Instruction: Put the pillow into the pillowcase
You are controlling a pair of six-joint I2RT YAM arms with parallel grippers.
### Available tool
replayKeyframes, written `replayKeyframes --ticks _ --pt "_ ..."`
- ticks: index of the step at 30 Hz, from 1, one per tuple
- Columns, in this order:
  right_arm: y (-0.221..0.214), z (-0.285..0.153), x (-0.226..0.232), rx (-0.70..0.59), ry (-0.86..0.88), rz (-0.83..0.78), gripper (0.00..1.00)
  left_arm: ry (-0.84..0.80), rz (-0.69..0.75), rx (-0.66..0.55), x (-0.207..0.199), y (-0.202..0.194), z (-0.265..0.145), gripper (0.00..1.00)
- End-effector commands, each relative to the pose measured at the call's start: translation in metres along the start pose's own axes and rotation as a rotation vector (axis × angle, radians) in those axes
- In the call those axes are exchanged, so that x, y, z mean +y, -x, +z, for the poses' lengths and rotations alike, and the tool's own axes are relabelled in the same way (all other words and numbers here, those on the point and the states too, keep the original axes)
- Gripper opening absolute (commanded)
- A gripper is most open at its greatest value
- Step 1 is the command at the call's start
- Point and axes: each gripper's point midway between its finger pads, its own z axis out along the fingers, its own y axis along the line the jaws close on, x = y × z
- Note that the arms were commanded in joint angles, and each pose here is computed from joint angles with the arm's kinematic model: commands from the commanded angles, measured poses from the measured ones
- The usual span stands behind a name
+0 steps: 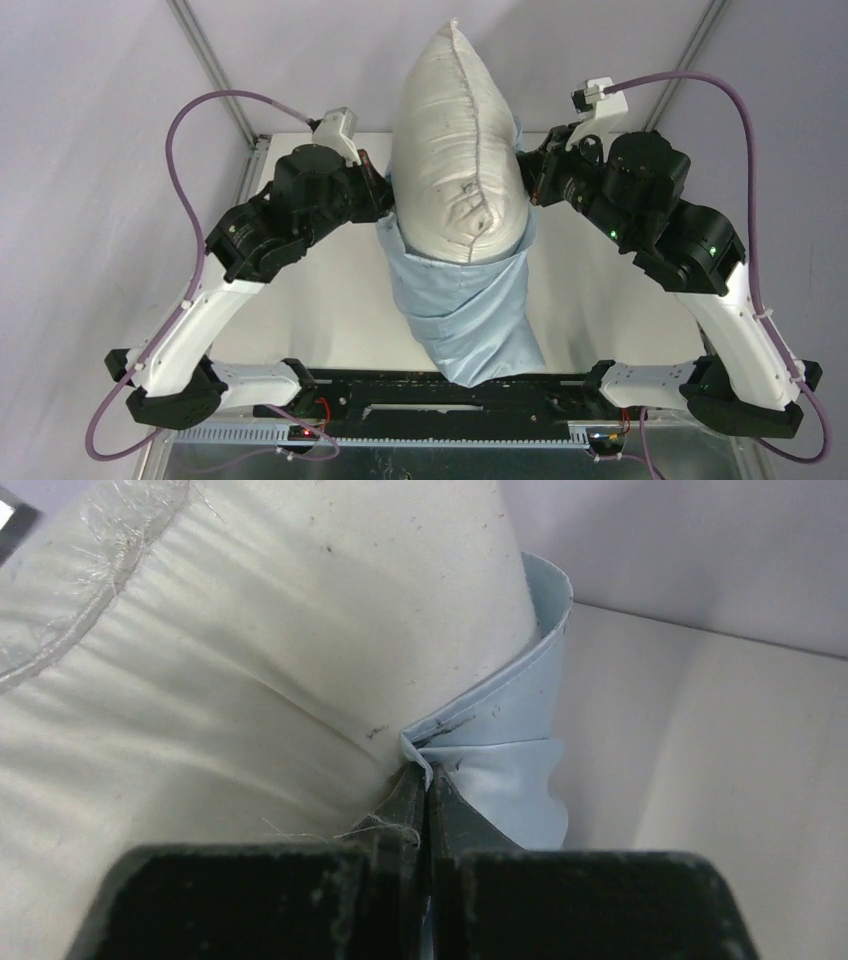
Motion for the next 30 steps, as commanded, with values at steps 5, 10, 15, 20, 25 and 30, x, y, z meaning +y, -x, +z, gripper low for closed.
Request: replayKeyframes --ticks 5,10,15,20,25,30 --pt "0.026 -0.006 0.018 -0.037 0.058 -0.011 0.00 -0.444 -0.137 -0.508 -0.100 0.159 -0.124 0.00" --pt "0.104 -0.043 0.028 -0.255 0.104 -0.004 0.00 -0.502 -0.193 -0.670 -0.116 0.211 -0.157 0.00" --pt "0.182 -0.077 0.003 -0.510 -0.012 -0.020 0.00 -0.574 -0.121 -0.528 -0.145 0.180 -0.136 0.00" --pt "0.147 -0.050 0.015 -0.400 0.042 -0.021 0.00 -0.625 -0.159 -0.808 -0.139 0.247 -0.210 0.00" --pt "0.130 -0.049 -0.001 -0.395 -0.019 -0.024 0.00 -0.661 -0.233 -0.960 -0.138 0.280 -0.238 0.00" --pt "0.195 -0.089 -0.031 -0.586 -0.123 0.000 0.00 -0.707 -0.174 -0.738 -0.178 0.242 -0.163 0.00"
